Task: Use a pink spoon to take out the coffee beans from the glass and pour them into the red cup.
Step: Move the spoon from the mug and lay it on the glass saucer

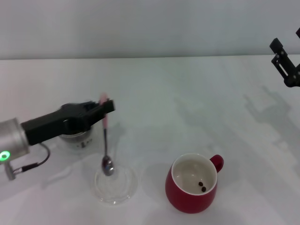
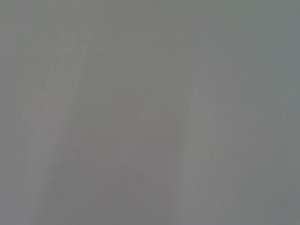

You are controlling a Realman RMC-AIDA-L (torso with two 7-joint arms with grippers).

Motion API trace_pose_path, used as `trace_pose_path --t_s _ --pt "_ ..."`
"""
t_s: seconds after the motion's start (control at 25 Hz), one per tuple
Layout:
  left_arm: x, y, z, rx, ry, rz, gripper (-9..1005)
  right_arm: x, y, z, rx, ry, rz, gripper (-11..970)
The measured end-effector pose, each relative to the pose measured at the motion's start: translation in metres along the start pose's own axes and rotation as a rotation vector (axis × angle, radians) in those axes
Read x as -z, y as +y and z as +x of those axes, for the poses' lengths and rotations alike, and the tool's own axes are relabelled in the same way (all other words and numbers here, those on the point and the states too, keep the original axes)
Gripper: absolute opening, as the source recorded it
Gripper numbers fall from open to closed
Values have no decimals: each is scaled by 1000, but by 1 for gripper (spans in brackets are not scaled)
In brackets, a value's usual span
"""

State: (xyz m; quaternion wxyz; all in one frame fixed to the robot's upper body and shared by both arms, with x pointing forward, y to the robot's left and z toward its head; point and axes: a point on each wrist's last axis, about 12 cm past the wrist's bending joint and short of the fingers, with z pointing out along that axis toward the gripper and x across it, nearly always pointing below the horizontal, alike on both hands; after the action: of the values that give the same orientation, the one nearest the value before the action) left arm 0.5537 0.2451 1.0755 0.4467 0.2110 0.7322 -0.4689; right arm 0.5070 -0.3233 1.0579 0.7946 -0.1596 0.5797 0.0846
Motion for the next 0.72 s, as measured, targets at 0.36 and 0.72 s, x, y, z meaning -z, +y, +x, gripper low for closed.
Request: trace_pose_path --t_s 0.36,0.72 --pt "20 6 22 49 -5 -80 134 8 1 2 -31 12 0 666" --pt "8 4 34 31 38 -78 135 8 1 2 -32 12 0 666"
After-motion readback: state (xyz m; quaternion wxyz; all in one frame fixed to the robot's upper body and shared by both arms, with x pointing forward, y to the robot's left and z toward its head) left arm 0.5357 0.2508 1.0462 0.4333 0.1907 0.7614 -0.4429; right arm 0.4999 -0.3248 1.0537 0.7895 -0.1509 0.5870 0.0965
